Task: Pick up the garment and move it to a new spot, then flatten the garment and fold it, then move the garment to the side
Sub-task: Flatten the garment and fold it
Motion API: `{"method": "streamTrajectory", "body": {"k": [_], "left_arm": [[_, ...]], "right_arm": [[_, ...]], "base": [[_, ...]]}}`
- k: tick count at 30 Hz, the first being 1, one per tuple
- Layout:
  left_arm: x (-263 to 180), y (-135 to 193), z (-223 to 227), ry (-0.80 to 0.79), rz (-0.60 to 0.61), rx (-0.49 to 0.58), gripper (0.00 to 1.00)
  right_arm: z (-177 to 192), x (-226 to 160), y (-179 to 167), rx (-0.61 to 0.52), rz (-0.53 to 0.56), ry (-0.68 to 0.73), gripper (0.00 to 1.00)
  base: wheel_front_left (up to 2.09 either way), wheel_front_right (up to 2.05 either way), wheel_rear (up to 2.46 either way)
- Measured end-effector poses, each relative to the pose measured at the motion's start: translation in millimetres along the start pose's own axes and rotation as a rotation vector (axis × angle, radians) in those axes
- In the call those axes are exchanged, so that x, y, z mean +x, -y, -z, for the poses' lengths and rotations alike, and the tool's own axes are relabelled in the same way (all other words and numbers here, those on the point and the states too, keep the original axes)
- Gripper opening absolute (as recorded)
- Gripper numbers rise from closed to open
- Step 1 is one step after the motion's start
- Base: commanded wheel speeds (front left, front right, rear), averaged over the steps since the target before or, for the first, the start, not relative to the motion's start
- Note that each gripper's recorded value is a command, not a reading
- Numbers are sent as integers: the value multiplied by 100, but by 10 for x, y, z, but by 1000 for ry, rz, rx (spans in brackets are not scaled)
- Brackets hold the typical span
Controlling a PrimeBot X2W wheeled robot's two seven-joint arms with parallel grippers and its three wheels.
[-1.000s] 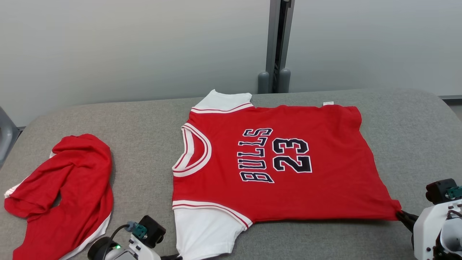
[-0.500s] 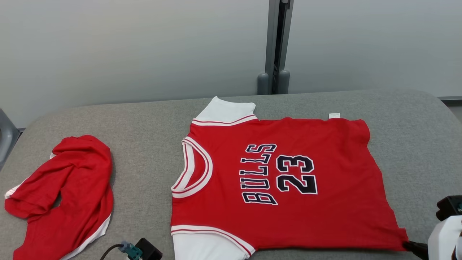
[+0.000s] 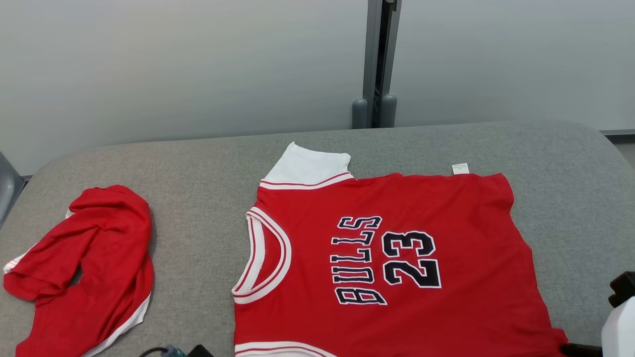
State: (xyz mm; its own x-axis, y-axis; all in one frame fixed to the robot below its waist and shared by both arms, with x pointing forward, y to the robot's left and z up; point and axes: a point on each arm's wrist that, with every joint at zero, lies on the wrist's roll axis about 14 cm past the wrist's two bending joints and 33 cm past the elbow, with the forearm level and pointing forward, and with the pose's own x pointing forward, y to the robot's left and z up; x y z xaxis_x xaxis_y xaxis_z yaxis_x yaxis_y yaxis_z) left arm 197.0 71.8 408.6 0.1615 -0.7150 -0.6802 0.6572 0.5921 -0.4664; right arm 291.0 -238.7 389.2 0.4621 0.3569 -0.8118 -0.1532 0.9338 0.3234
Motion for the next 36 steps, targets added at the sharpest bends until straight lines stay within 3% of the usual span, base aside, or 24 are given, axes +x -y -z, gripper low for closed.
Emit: {"method": "streamTrajectory", "body": {"k": [13,26,36], "left_arm": [[-147,-178,-856,266,-2,-45,0],[-310,-652,-1792,595,-71,-201,0],[-152,-1003,-1914,591,-126,-341,0]], "right_arm": [[-507,-44,-13,46,-24,155,0],[-930,121,-133,122,-68,258,0],[-1045,268,-92,153,-50,268,0]], "base": [[0,0,0],[0,0,0],[0,0,0]]}}
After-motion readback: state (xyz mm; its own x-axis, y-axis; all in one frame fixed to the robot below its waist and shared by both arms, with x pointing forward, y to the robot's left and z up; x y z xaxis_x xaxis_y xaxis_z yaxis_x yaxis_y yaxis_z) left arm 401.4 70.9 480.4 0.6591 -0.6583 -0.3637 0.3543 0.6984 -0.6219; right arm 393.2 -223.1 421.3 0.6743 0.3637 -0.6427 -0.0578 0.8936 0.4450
